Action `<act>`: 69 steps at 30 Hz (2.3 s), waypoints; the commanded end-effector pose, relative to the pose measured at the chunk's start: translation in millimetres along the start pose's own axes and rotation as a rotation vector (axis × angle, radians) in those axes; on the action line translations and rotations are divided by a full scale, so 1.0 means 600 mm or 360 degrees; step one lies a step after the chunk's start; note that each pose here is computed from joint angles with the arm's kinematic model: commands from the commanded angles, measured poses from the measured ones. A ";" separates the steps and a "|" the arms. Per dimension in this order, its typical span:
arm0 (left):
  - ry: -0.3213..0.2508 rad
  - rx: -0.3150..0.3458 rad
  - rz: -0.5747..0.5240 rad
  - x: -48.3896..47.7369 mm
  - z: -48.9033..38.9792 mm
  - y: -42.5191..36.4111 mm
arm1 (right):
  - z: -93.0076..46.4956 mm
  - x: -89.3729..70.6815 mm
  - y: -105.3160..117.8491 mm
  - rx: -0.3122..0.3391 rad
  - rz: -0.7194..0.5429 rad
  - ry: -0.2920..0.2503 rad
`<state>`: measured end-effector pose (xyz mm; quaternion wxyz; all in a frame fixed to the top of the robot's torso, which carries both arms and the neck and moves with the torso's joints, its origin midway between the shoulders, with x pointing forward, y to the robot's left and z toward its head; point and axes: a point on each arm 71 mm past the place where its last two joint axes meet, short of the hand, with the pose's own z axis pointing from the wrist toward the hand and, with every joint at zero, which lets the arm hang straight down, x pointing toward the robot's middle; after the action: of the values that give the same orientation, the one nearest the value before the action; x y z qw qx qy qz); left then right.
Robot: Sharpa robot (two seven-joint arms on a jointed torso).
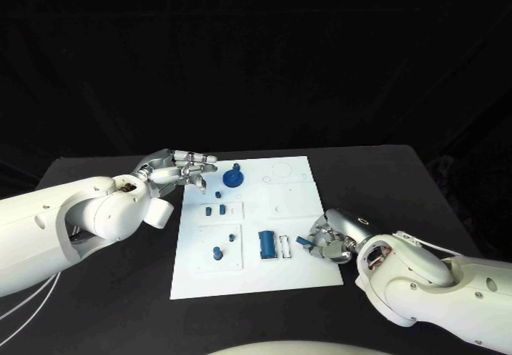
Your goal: Assemble the parts on the task board
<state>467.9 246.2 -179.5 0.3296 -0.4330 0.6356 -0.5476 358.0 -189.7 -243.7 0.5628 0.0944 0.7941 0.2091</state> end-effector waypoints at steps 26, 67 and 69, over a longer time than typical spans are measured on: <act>0.0035 0.0011 -0.0013 0.006 0.000 -0.002 | 0.036 0.043 0.030 0.0043 0.0229 0.0247; 0.0029 0.0004 -0.0012 0.002 -0.001 -0.001 | 0.014 0.028 0.022 -0.0026 0.0116 0.0182; 0.0029 0.0004 -0.0012 0.002 -0.001 -0.001 | 0.014 0.026 0.018 -0.0020 0.0108 0.0176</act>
<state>467.6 247.1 -179.5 0.3290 -0.4333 0.6362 -0.5471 359.7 -172.2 -255.7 0.5045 0.1232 0.8209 0.2374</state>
